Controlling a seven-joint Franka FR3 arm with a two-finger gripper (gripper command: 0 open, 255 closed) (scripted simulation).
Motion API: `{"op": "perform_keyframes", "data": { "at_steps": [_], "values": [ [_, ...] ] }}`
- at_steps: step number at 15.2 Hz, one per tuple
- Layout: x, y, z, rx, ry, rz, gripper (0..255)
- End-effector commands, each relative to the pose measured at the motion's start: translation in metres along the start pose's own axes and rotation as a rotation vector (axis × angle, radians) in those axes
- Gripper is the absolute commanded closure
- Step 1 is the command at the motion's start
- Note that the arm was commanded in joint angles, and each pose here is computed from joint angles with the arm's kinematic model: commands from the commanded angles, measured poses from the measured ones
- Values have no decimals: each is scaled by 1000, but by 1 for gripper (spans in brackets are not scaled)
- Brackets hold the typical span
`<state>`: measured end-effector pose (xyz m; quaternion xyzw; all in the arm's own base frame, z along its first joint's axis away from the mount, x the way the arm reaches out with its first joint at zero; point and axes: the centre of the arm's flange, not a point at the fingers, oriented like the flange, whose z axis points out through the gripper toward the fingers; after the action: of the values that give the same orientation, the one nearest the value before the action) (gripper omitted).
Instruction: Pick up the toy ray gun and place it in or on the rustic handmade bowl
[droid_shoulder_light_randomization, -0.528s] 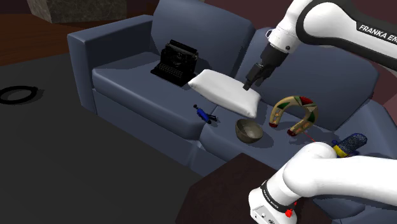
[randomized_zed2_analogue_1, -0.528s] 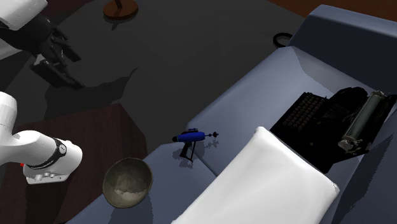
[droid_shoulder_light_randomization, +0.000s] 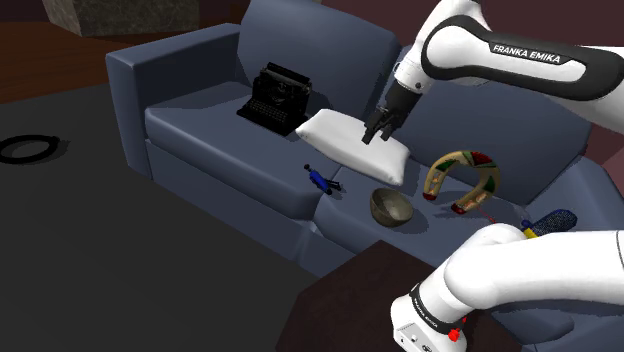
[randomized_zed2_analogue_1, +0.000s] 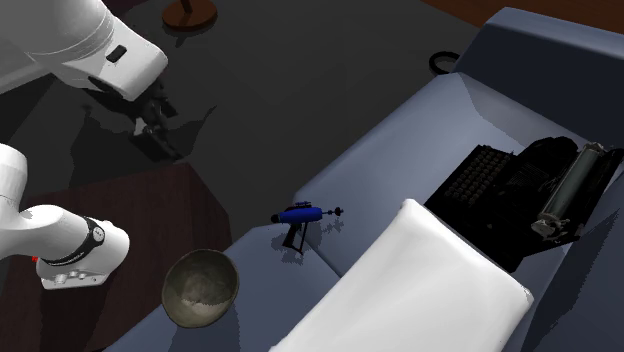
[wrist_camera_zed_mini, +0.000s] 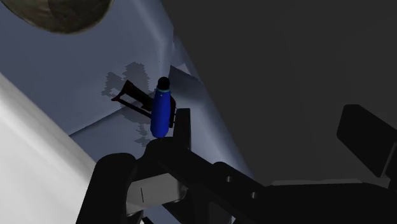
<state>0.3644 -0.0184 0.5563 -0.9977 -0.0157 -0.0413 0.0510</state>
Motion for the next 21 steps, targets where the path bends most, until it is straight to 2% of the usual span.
{"op": "perform_keyframes", "data": {
  "at_steps": [1,21],
  "values": [
    [16,11,21,13,-9,18,0],
    [172,114,229,143,-104,195,0]
  ]
}}
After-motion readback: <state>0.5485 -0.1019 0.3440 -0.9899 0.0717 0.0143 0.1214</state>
